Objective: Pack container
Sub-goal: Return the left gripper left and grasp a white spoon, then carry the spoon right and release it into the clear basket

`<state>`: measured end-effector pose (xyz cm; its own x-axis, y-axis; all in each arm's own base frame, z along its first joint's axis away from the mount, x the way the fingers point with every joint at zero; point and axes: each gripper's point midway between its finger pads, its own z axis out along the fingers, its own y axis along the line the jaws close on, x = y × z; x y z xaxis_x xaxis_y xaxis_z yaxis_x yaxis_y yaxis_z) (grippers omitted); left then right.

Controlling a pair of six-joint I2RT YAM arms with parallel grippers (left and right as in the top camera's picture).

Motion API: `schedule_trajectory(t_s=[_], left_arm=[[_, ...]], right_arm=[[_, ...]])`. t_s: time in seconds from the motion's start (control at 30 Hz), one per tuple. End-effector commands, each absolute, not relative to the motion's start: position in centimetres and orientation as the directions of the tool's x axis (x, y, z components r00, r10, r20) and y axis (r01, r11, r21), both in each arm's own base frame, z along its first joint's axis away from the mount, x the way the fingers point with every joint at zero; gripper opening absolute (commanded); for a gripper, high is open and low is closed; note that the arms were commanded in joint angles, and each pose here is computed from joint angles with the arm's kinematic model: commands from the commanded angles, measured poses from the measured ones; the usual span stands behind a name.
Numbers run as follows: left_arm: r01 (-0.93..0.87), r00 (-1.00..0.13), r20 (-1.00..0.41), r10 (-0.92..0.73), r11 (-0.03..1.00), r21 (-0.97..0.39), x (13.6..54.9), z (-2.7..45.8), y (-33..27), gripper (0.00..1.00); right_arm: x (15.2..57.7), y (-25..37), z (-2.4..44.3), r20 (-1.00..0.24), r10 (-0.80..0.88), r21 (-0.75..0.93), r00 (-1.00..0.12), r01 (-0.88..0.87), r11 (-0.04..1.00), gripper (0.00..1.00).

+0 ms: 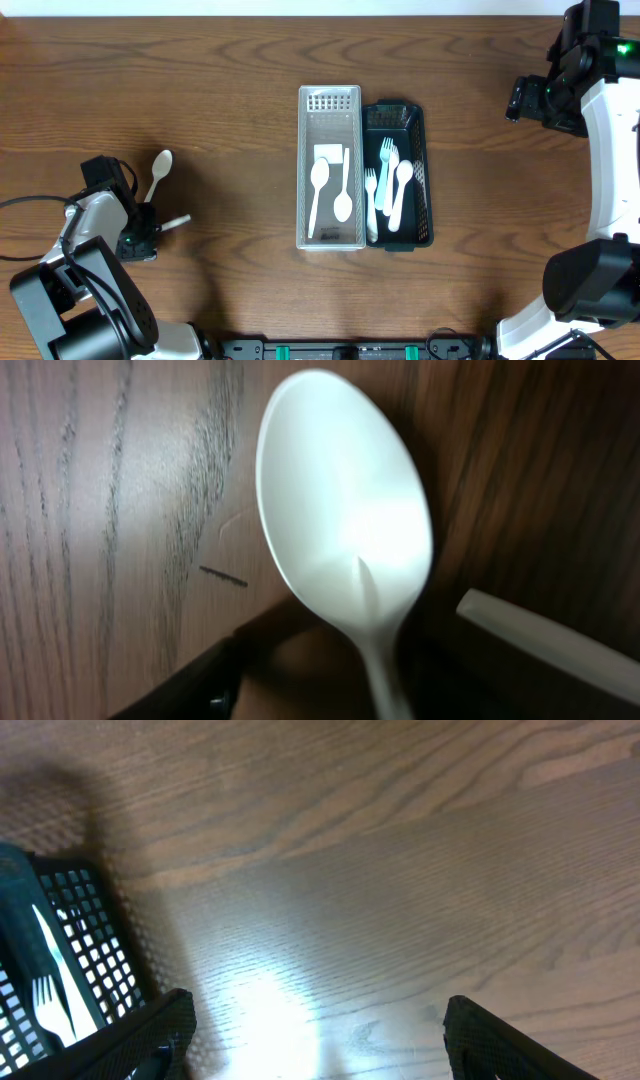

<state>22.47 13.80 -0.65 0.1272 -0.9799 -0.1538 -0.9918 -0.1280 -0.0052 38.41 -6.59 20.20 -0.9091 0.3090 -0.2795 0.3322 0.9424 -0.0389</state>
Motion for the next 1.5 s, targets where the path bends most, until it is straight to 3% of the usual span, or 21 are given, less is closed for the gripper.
schedule_trajectory(t_s=[0.0, 0.37, 0.57, 0.77, 0.93, 1.1, 1.23, 1.37, 1.47], left_arm=[[-0.99, 0.11, -0.113, -0.988, -0.12, 0.08, 20.6, -2.2, 12.8, 0.43], [-0.99, 0.111, -0.098, -0.989, -0.119, 0.074, 20.7, -2.3, 12.6, 0.06], [-0.992, 0.112, -0.056, -0.992, -0.115, 0.05, 21.3, -2.2, 11.9, 0.06], [-0.988, -0.088, 0.018, -0.996, 0.086, -0.125, 25.6, 0.9, 10.4, 0.06], [-0.901, -0.334, -0.102, -0.937, 0.349, -0.259, 29.6, 7.8, 8.1, 0.06], [-0.624, -0.633, -0.299, -0.714, 0.699, -0.348, 33.6, 15.8, 2.0, 0.06], [-0.256, -0.794, -0.464, -0.392, 0.909, -0.33, 35.6, 21.1, -5.5, 0.06], [0.081, -0.817, -0.575, -0.044, 0.978, -0.19, 36.0, 23.1, -12.1, 0.06], [0.272, -0.783, -0.593, 0.187, 0.961, -0.056, 35.8, 22.3, -15.9, 0.06]], right_arm=[[38.2, -7.2, 19.8, -0.266, 0.304, -0.059, -0.915, 0.33, 0.942, 0.83], [38.2, -7.2, 19.8, -0.266, 0.304, -0.059, -0.915, 0.33, 0.942, 0.83], [38.3, -7.2, 19.8, -0.267, 0.304, -0.059, -0.915, 0.33, 0.942, 0.83], [38.3, -7.2, 19.8, -0.267, 0.304, -0.058, -0.914, 0.33, 0.942, 0.83], [38.4, -7.2, 19.8, -0.273, 0.304, -0.057, -0.913, 0.331, 0.942, 0.83], [38.6, -7.2, 19.9, -0.281, 0.304, -0.055, -0.91, 0.331, 0.942, 0.83], [38.8, -7.2, 19.9, -0.288, 0.311, -0.051, -0.906, 0.339, 0.94, 0.83], [39.1, -7.2, 20.0, -0.3, 0.311, -0.043, -0.902, 0.338, 0.94, 0.83], [39.2, -7.2, 20.0, -0.305, 0.31, -0.041, -0.901, 0.337, 0.94, 0.83]])
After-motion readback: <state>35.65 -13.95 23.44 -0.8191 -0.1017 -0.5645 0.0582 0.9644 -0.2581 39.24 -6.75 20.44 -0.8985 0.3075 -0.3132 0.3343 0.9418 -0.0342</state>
